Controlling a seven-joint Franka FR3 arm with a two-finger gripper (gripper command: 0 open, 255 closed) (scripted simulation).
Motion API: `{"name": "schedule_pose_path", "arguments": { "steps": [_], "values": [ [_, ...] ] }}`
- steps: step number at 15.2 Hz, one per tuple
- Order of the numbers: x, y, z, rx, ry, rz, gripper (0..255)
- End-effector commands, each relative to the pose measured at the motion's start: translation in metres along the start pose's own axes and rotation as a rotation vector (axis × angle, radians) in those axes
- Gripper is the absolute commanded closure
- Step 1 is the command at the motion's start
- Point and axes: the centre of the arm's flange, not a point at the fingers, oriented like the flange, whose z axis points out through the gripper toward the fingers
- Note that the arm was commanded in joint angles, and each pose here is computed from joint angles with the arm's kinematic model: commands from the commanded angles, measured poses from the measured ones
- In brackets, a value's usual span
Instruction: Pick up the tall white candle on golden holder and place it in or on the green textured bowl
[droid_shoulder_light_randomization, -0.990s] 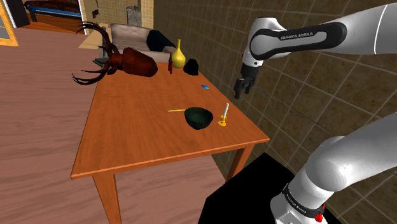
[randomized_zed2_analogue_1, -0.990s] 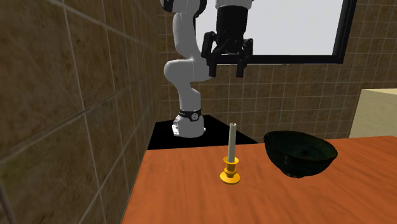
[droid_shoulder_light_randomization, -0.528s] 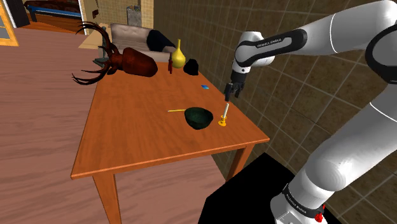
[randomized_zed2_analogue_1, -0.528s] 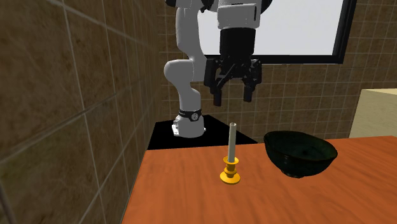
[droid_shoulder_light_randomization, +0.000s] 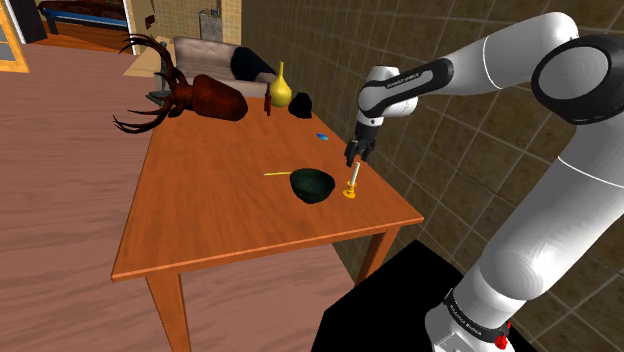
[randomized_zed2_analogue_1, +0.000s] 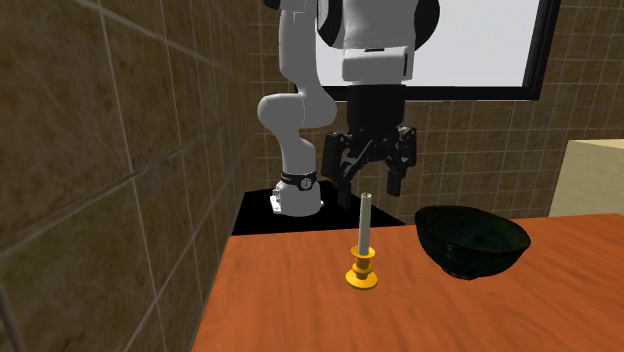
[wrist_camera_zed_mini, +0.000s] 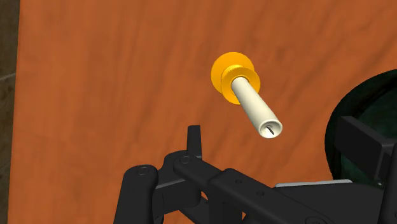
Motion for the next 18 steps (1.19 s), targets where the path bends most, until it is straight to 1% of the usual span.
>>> {"name": "schedule_pose_path", "arguments": {
  "steps": [1,9,10,18],
  "values": [
    [-0.001,0.0009,0.0107,0.0,0.001,0.0,0],
    [-0.001,0.0009,0.0137,0.0,0.0,0.0,0],
    [-0.001,0.0009,0.0137,0.0,0.0,0.0,255],
    [-0.001,0.0009,0.0136,0.0,0.0,0.0,255]
  ]
}}
